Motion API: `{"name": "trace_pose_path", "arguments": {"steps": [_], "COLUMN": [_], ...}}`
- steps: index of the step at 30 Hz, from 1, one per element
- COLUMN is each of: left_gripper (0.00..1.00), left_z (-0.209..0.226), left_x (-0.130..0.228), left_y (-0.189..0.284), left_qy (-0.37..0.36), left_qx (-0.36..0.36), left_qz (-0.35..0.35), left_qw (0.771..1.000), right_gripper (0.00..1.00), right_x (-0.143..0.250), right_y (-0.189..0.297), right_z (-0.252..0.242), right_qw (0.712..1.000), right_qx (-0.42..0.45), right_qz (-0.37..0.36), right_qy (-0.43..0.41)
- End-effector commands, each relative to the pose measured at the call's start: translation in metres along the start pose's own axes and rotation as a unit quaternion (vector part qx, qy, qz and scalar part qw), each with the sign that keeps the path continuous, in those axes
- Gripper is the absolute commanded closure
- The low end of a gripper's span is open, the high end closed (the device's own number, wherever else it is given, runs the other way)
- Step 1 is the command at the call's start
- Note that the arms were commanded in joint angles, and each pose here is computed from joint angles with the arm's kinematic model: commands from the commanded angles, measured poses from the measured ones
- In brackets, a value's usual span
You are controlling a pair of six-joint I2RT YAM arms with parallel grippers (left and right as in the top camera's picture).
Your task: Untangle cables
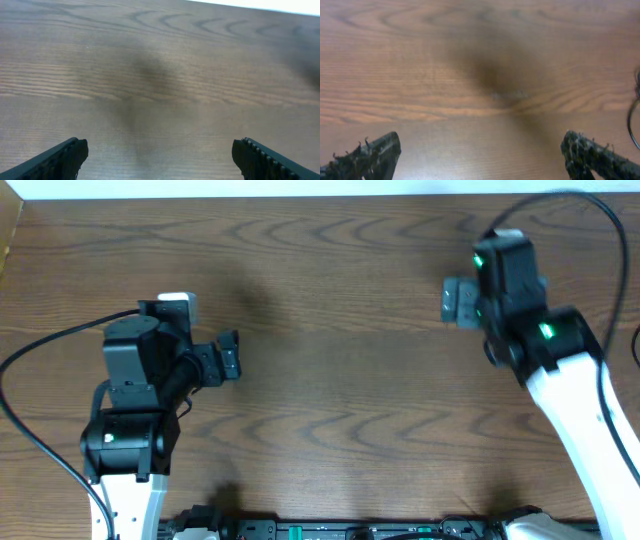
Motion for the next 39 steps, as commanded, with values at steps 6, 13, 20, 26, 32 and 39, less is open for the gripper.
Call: {"name": "trace_pose_path", "arguments": {"steps": [6,13,20,26,32,39], "left_gripper": [0.02,0.02,0.02,0.02,0.02,0.02], "left_z": [-0.025,-0.043,-0.054,-0.049,-0.042,-0.03], "left_x": [0.004,0.008,0.022,0.041,0.06,0.09], "left_y": [-0.01,-0.01,-0.012,-0.006,0.013,0.02], "left_qy": [-0.077,-0.088,-0.091,-0.075,-0.069,-0.064], "left_qx": [-0.012,-0.007,0.004,0.01,0.019,0.008], "left_qz": [0.006,0.007,0.015,-0.002,-0.062,-0.053], "left_qw": [0.997,0.996,0.996,0.997,0.996,0.997], "right_gripper": [0.01,0.01,0.01,0.01,0.01,0.01], "right_x": [0.026,0.052,0.081,0.109,0.131,0.134], "right_y": [0.037,0.045,0.055,0.062,0.061,0.061], "right_z": [-0.029,-0.049,-0.058,-0.074,-0.081,-0.081], "right_qw": [0.999,0.998,0.994,0.99,0.986,0.986], "right_qx": [-0.021,-0.024,-0.045,-0.008,0.006,0.004], "right_qz": [-0.035,-0.041,-0.085,-0.11,-0.125,-0.122], "right_qy": [-0.01,-0.029,-0.056,-0.088,-0.114,-0.109]}}
Point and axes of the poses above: each gripper's point midway between its finger pads, its own y axis back along the fingers, its own z axis along the line the jaws close on, x = y × z, the point moved 6 cm from there along y, back along the fingers, and after that the axes turned 2 degrees about -y, right-handed, at the moved point
